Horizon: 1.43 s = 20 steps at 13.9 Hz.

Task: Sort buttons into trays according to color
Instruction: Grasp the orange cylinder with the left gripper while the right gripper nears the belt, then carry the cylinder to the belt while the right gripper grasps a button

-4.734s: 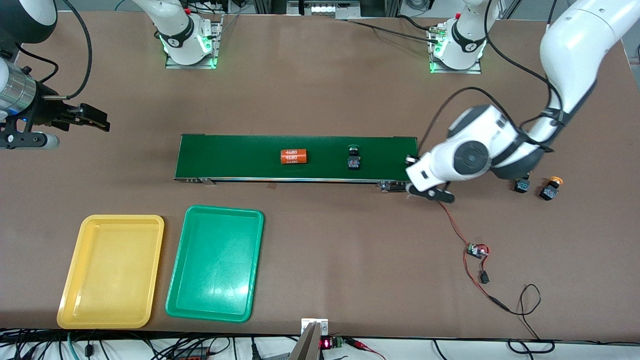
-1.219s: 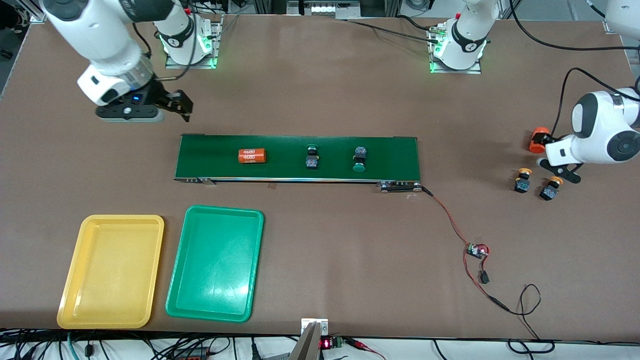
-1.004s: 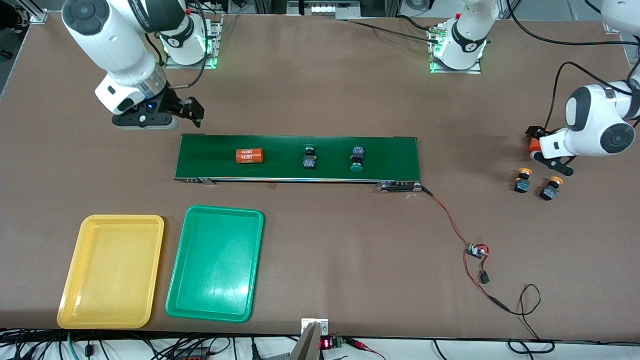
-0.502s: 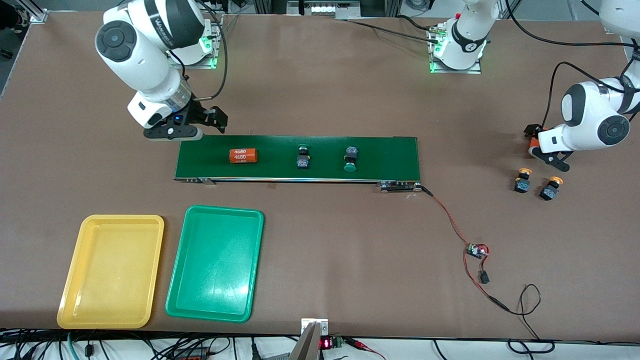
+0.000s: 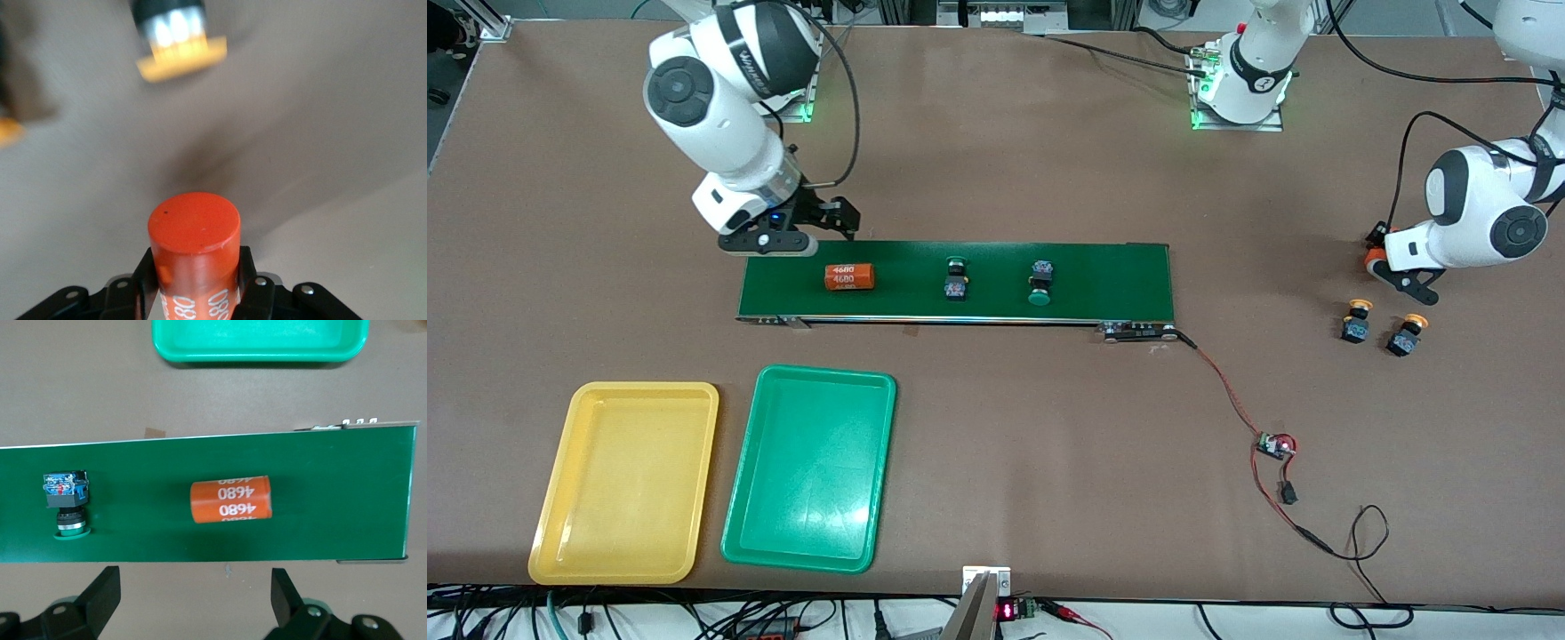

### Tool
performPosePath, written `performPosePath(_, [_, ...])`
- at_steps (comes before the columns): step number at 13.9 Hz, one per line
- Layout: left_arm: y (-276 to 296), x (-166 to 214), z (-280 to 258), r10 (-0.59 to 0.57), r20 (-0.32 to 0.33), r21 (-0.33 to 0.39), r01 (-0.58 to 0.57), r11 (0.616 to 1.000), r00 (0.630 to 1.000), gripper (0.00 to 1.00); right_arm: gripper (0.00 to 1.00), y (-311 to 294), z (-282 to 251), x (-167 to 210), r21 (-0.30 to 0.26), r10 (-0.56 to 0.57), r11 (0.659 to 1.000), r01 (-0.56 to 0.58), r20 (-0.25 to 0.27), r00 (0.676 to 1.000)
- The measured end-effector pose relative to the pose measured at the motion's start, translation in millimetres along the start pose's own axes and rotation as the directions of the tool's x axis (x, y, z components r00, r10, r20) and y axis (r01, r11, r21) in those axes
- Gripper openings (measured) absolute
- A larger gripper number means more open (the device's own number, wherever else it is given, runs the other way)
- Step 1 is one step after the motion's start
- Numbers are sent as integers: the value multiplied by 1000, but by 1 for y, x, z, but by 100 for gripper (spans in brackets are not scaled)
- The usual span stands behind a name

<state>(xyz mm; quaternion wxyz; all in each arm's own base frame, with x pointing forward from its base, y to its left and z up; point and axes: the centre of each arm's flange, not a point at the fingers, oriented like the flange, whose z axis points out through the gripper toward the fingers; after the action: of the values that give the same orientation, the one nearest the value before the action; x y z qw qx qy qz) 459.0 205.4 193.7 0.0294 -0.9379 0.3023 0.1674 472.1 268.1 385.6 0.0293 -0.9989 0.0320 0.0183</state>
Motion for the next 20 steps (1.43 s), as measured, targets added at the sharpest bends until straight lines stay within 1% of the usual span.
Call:
performPosePath(2, [8, 25, -33, 52, -18, 49, -51, 998, 999, 50, 100, -7, 7, -3, -13, -9, 1000, 9, 3, 1000])
performPosePath(4, [25, 61, -73, 121, -16, 83, -119, 989, 993, 50, 100, -14, 14, -6, -22, -10, 1000, 10, 3, 1000])
performPosePath(6, [47, 94, -115, 190, -18, 120, -187, 975, 982, 50, 100, -19, 22, -8, -37, -11, 999, 11, 0, 1000])
performPosePath(9, [88, 136, -164, 293, -37, 177, -283, 943, 955, 50, 100, -26, 34, -8, -37, -15, 999, 15, -1, 1000])
performPosePath(10, [100, 147, -175, 321, -56, 179, -306, 935, 946, 50, 100, -27, 37, -7, -34, -16, 999, 16, 1, 1000])
performPosePath(11, [110, 154, -183, 340, -82, 156, -325, 933, 937, 50, 100, -28, 40, -6, -28, -13, 1000, 13, -1, 1000])
performPosePath(13, [120, 159, -192, 382, -142, 78, -375, 924, 913, 50, 100, -31, 45, -3, -12, 2, 1000, -2, -10, 1000])
performPosePath(14, [123, 161, -194, 405, -172, 54, -402, 914, 898, 50, 100, -32, 48, -2, -6, 2, 1000, -3, -17, 1000])
performPosePath(15, [129, 165, -196, 426, -191, 46, -426, 904, 884, 50, 100, -33, 53, -1, -7, -4, 1000, 3, -21, 1000])
performPosePath(16, [139, 172, -201, 452, -200, 50, -451, 891, 869, 50, 100, -34, 58, 0, -14, -12, 1000, 11, -21, 1000])
performPosePath(18, [174, 196, -220, 517, -205, 89, -510, 855, 831, 50, 100, -35, 66, -1, -22, -22, 1000, 22, -14, 1000])
performPosePath(19, [197, 209, -231, 548, -215, 106, -538, 836, 809, 50, 100, -36, 68, -1, -23, -23, 999, 23, -11, 1000])
performPosePath(20, [220, 220, -240, 565, -235, 105, -557, 824, 791, 50, 100, -36, 70, -1, -25, -25, 999, 25, -9, 1000])
